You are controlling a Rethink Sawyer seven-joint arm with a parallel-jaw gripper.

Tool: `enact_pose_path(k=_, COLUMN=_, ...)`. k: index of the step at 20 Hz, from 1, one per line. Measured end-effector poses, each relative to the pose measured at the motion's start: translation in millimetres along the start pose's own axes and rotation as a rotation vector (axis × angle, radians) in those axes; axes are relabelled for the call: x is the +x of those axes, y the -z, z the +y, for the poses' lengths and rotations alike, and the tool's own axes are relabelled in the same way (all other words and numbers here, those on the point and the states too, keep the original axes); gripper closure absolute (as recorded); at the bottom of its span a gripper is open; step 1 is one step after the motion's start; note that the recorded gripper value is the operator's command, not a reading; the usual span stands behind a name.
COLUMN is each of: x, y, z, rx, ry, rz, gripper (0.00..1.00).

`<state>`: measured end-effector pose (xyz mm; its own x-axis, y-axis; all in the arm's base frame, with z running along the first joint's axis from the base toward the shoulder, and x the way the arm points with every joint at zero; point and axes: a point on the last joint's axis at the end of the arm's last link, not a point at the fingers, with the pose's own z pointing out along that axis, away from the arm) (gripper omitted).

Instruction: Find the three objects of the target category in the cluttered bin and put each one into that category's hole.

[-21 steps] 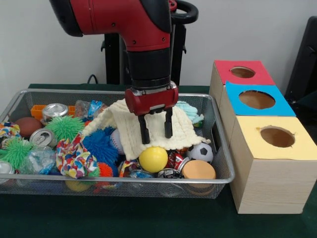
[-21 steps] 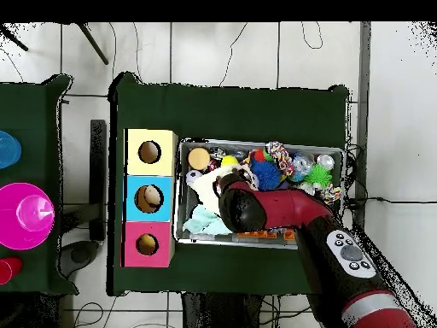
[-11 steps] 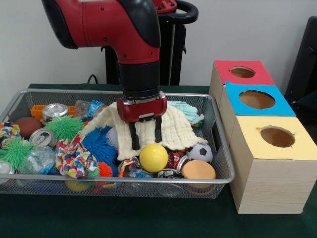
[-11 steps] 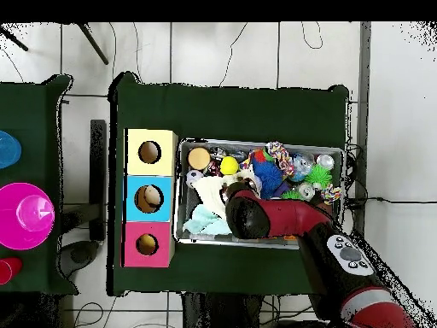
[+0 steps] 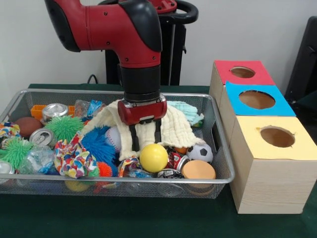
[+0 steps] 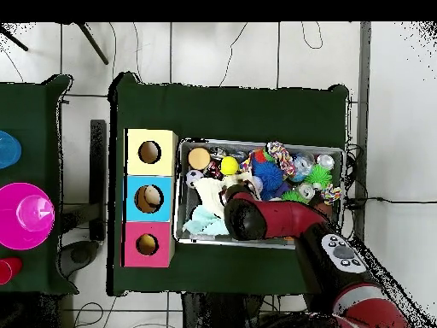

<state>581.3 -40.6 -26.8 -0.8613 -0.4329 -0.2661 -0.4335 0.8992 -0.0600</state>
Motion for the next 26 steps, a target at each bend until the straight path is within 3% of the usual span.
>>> enact_pose_path(k=7, x=1.2, y=5.8, z=-5.9, rx=0.015, ry=0.007, rz=0.02, gripper=0.0)
enact_pose_path(k=12, x=5.1, y=14.8, z=-14.9, rx=0.01, ry=-0.001, rz=0.067, gripper=0.0)
enact_pose_path(k=21, x=31.3, y=36.2, z=-63.9, rx=0.021, ry=-0.073, rz=0.162, gripper=0.0)
enact_pose_path(k=26, x=40.3, y=38.5, z=-81.0, rx=0.033, ry=-0.081, rz=0.181, gripper=0.0)
